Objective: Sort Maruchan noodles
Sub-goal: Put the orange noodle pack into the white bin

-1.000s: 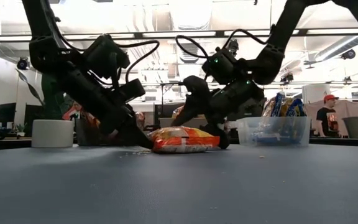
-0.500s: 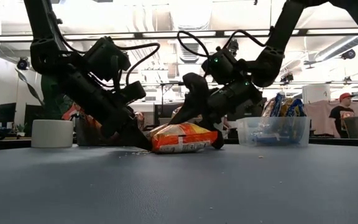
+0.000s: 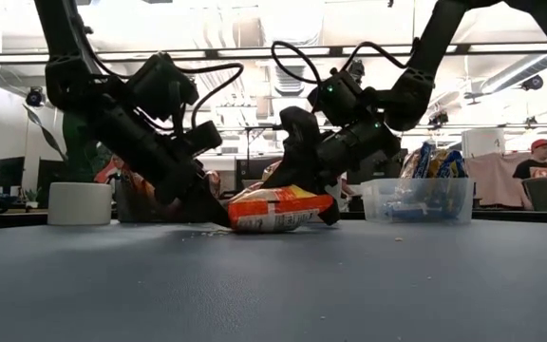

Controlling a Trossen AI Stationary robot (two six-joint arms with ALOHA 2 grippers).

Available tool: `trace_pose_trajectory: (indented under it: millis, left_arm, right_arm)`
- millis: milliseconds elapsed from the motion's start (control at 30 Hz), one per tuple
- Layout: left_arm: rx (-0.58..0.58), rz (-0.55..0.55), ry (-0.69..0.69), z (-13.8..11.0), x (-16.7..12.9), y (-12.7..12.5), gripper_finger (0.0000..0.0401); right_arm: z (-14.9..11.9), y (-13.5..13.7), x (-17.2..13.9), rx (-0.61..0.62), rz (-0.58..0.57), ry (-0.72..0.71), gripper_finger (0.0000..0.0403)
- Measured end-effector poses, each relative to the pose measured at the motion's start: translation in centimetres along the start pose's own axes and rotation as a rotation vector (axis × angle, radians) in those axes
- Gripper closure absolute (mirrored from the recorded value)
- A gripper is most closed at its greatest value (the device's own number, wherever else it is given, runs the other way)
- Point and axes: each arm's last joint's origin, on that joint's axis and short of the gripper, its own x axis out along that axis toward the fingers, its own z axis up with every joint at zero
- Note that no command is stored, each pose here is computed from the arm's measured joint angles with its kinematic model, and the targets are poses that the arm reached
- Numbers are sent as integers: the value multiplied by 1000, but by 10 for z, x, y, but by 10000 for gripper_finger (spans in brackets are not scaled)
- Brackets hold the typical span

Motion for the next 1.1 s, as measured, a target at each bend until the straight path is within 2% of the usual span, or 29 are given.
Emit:
trace_pose_trajectory:
  millis: [233,433,567,700,867,1100]
  left_arm:
    - [17,1,11,11,-18,2,401]
    - [76,9,-6,26,-53,7,401]
    - [114,68,-72,37,-81,13,401]
    - [136,92,-187,46,-108,17,401]
    - [123,100,-308,57,-133,20,401]
    - [115,127,-391,63,-149,23,401]
  right_arm:
    - [2,3,-3,-8,1,-7,317]
    - [12,16,-13,-55,23,-51,322]
    - [21,30,-24,-101,44,-94,322]
    - [36,49,-45,-175,14,-213,322]
    - [56,64,-81,-229,-188,-389,322]
    - [80,81,-116,-247,-650,-448,323]
